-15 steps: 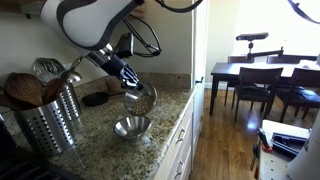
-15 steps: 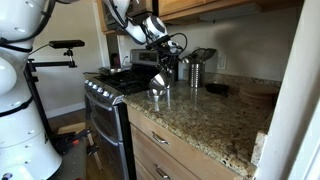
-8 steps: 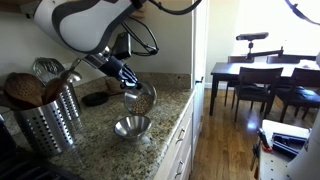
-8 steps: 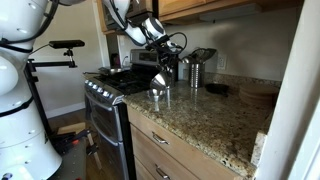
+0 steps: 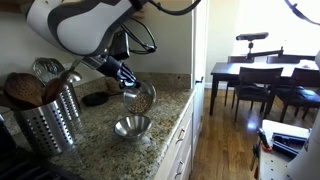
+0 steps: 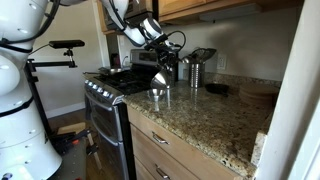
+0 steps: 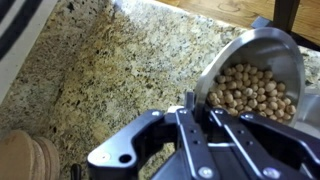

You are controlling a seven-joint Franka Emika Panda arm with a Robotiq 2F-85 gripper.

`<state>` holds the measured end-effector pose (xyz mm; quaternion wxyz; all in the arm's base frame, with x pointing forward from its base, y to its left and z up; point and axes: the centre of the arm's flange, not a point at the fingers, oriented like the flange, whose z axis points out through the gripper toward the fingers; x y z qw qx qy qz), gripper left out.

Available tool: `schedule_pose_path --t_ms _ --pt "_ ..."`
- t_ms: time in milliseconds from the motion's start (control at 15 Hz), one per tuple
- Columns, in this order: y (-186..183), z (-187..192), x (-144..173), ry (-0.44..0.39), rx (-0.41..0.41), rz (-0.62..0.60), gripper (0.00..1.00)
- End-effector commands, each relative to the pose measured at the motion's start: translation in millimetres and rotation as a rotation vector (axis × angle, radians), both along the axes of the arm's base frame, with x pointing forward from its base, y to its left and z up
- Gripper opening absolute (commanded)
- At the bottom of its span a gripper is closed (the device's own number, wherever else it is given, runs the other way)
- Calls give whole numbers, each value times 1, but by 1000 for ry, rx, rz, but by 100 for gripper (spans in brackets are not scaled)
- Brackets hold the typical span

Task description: Pour some contents from the silver bowl on the right to the one on the left.

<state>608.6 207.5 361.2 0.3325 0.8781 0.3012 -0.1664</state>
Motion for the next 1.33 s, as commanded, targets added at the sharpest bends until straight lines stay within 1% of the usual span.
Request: schedule_pose_path --t_ms 0,667,1267 --pt "8 3 1 -19 -71 0 7" --pt "20 -4 7 -31 -119 44 7" --pt "20 -7 12 -44 -172 62 7"
